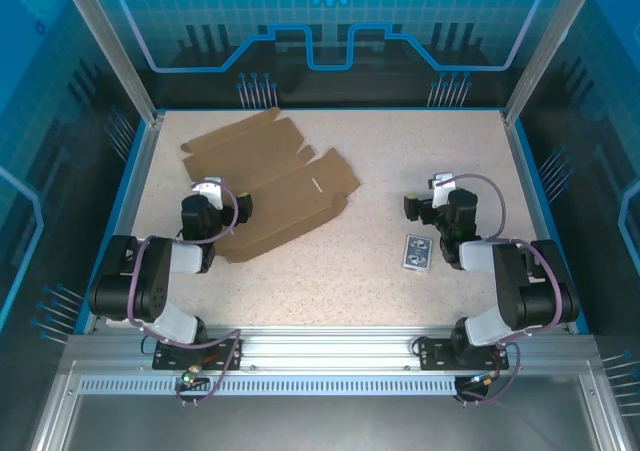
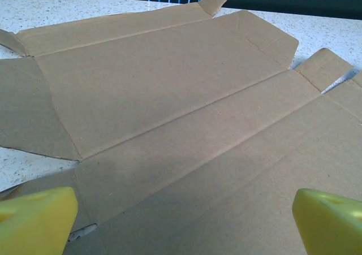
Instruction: Fold the paper box
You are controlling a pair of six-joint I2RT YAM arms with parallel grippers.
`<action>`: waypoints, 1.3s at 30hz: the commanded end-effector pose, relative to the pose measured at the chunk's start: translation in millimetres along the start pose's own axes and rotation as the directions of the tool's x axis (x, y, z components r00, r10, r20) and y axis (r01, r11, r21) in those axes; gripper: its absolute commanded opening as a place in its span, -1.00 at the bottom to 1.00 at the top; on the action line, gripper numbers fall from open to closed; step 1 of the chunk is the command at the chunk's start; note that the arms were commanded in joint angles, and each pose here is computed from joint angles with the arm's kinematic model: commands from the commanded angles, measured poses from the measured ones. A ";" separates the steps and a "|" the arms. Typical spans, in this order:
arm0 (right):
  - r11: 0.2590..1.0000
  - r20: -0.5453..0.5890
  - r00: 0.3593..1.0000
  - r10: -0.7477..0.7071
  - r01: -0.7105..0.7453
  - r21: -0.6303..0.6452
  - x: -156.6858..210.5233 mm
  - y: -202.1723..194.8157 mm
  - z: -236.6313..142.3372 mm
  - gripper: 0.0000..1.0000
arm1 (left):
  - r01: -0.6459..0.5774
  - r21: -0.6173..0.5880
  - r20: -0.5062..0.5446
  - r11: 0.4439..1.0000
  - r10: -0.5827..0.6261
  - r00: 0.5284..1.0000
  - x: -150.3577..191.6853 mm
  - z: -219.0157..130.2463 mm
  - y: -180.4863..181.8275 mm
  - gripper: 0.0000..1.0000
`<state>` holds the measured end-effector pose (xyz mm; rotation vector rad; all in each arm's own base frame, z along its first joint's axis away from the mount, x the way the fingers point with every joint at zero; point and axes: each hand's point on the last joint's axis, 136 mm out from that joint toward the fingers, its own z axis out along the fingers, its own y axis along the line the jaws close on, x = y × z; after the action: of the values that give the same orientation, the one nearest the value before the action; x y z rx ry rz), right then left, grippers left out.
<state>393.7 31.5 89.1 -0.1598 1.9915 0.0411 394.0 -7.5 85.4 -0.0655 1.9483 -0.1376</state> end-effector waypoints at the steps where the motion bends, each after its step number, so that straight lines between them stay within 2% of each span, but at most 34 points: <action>1: 1.000 0.023 1.000 -0.016 0.016 0.007 -5.6 0.4 0.8 1.00 | -0.029 0.003 0.040 1.000 0.029 0.999 -9.8 0.1 -2.6 0.98; 25: 1.000 0.021 1.000 -0.006 0.006 -0.011 -5.5 0.2 1.0 1.00 | -0.012 0.005 0.041 1.000 0.012 0.999 -10.9 0.0 -0.2 0.98; 27: 1.000 0.014 1.000 0.002 -0.002 0.023 -7.0 -4.7 1.0 1.00 | -0.007 -0.009 0.048 1.000 0.007 0.999 -13.6 -1.3 1.9 0.98; 34: 0.959 0.020 0.990 0.142 -0.142 0.247 -44.0 -50.2 -33.0 1.00 | 0.011 -0.023 0.030 1.000 -0.010 0.999 -44.2 -23.4 -0.6 0.98; 37: 0.926 0.016 0.966 0.258 -0.252 0.280 -61.4 -62.7 -56.8 1.00 | 0.135 -0.024 0.023 0.991 -0.135 0.991 -64.7 -34.4 -3.4 0.98; 39: 0.916 -0.005 0.944 0.331 -0.319 0.244 -72.8 -55.9 -69.2 1.00 | 0.221 0.048 0.013 0.974 -0.221 0.975 -78.0 -41.1 -17.4 0.98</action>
<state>386.6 -16.8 183.6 0.1721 1.9372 -0.0485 390.0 -6.4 165.2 -0.1496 1.8678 -0.1964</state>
